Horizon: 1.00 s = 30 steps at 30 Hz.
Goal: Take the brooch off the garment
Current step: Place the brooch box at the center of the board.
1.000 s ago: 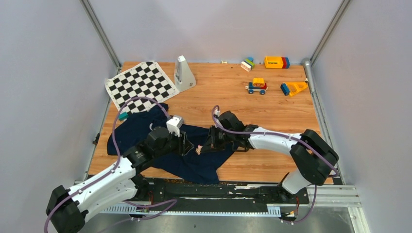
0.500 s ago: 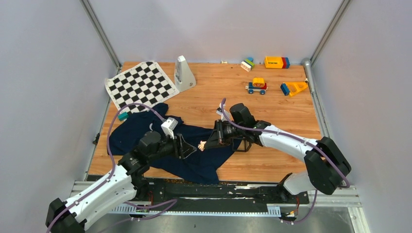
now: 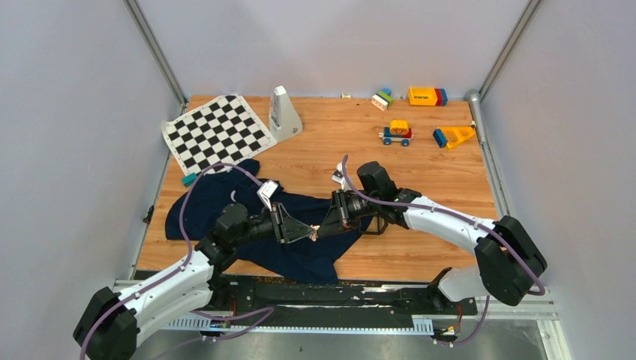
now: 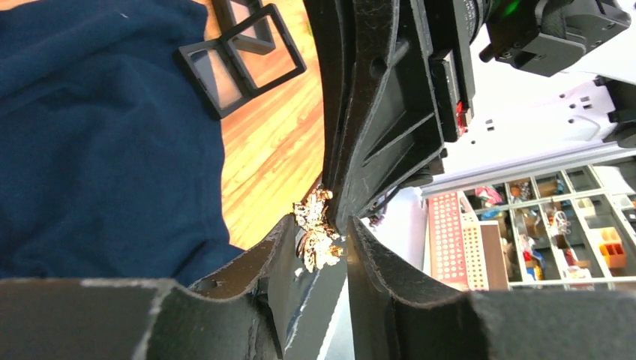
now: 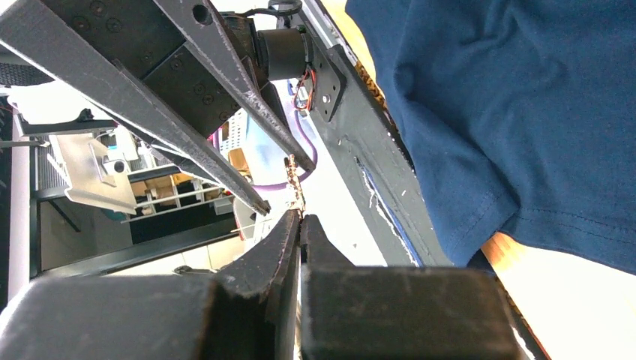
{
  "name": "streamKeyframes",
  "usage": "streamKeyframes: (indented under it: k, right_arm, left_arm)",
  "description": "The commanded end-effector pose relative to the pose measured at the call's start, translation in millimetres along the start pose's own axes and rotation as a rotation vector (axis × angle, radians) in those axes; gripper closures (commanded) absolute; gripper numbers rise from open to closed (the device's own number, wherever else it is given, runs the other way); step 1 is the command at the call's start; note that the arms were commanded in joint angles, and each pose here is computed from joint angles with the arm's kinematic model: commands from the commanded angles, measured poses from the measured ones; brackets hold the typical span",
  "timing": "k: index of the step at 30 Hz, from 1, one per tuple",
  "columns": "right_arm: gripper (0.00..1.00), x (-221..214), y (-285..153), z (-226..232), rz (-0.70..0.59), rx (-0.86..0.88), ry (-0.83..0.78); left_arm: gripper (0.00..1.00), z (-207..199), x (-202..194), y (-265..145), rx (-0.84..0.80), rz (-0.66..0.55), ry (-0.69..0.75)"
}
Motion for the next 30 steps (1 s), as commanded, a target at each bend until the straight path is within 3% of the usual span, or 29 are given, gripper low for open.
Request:
streamKeyframes:
  k: [1, 6, 12, 13, 16, 20, 25, 30]
  right_arm:
    - [1.00, 0.7, -7.5, 13.8, -0.009, 0.070, -0.083]
    - [1.00, -0.1, -8.6, 15.4, -0.011, 0.077, -0.092]
    - [1.00, 0.4, -8.6, 15.9, -0.010, 0.079, -0.096]
    - [0.99, 0.7, -8.7, 16.4, -0.011, 0.080, -0.099]
    - [0.76, 1.0, -9.2, 16.8, -0.018, 0.077, -0.105]
    - [0.55, -0.3, -15.9, 15.8, -0.108, 0.038, -0.154]
    - [0.50, -6.5, -37.0, 18.6, -0.315, 0.017, -0.301]
    - [0.51, -14.8, -44.4, 20.7, -0.368, 0.058, -0.465]
  left_arm:
    - [0.64, -15.8, 9.1, 2.7, -0.107, -0.027, -0.010]
    - [0.89, -13.2, 9.1, 4.4, -0.097, -0.027, -0.022]
    - [0.99, -10.4, 7.8, 1.6, -0.079, -0.045, -0.040]
    - [1.00, -10.8, 8.1, 1.2, -0.079, -0.048, -0.041]
    - [1.00, -9.6, 6.9, 0.1, -0.072, -0.048, -0.060]
    - [1.00, -8.9, 7.4, -1.0, -0.067, -0.071, -0.108]
    - [1.00, -9.2, 8.7, -2.0, -0.072, -0.100, -0.161]
    - [1.00, -12.7, 10.7, -2.5, -0.092, -0.111, -0.185]
Point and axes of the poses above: each gripper's point midway between its finger pads, its own y axis out along the fingers, its own z axis along the line the jaws close on, x = y × z, the point moved 7 cm from there along -y, back along the fingers
